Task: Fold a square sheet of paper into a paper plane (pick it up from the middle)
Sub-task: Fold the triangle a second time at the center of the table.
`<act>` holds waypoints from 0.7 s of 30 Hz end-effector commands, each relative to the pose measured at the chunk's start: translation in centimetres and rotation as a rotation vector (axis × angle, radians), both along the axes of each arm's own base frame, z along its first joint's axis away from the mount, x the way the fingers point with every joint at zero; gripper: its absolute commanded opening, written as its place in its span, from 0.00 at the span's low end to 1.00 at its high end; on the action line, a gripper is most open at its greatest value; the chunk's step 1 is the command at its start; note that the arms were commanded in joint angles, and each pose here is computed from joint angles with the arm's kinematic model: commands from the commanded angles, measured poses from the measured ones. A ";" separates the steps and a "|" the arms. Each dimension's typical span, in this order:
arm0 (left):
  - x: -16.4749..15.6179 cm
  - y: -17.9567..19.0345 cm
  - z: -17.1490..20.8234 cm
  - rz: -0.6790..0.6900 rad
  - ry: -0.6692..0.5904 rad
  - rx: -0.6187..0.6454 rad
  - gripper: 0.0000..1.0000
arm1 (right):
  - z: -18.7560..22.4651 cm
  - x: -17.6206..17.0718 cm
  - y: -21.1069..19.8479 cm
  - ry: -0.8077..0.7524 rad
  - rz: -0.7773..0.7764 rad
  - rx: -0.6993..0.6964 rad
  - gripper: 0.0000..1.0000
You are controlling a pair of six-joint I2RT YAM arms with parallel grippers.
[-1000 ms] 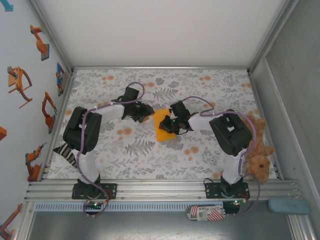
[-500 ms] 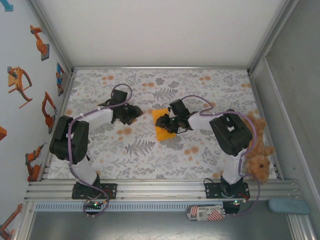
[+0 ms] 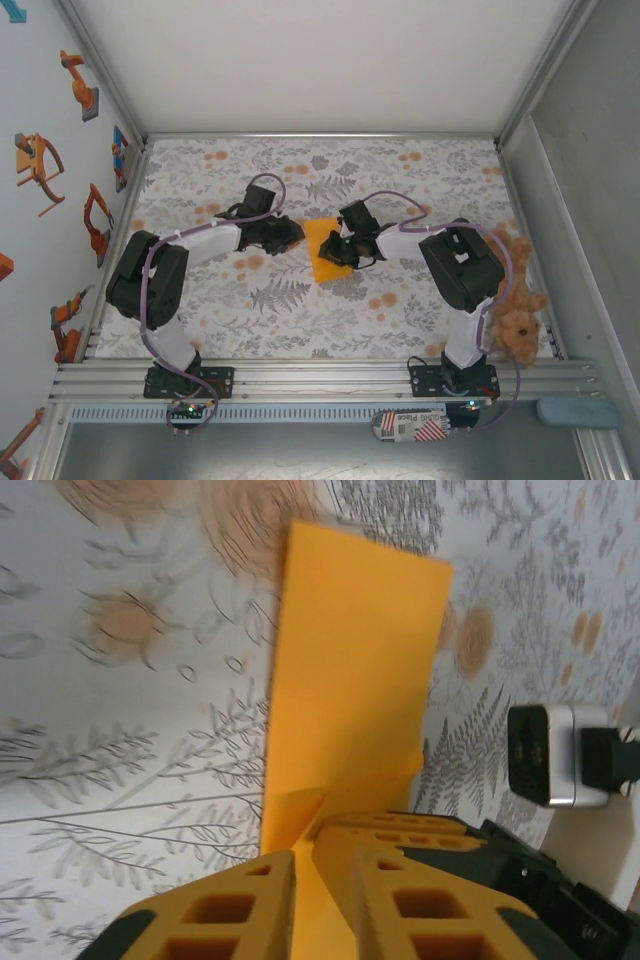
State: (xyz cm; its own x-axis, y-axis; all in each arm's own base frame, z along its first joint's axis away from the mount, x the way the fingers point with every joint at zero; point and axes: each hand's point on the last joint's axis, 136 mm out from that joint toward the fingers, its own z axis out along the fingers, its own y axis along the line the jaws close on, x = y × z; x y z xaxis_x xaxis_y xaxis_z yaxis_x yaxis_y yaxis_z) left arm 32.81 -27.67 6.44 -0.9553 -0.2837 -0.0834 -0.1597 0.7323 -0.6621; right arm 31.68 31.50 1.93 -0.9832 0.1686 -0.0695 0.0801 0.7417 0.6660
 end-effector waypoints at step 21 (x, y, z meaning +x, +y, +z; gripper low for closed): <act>-1.3 -3.3 -4.0 -0.134 0.041 0.128 0.08 | -1.3 -0.7 -0.9 0.037 -0.018 -0.057 0.00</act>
State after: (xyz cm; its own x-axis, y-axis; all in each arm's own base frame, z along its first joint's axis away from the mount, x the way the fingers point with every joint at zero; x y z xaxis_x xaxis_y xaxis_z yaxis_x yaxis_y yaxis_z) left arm 31.58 -30.88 2.71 -0.9829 -0.1687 -0.0740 -0.0958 0.8113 -0.5768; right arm 31.58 31.35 1.78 -0.9830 0.1722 -0.0636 0.0882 0.7469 0.6591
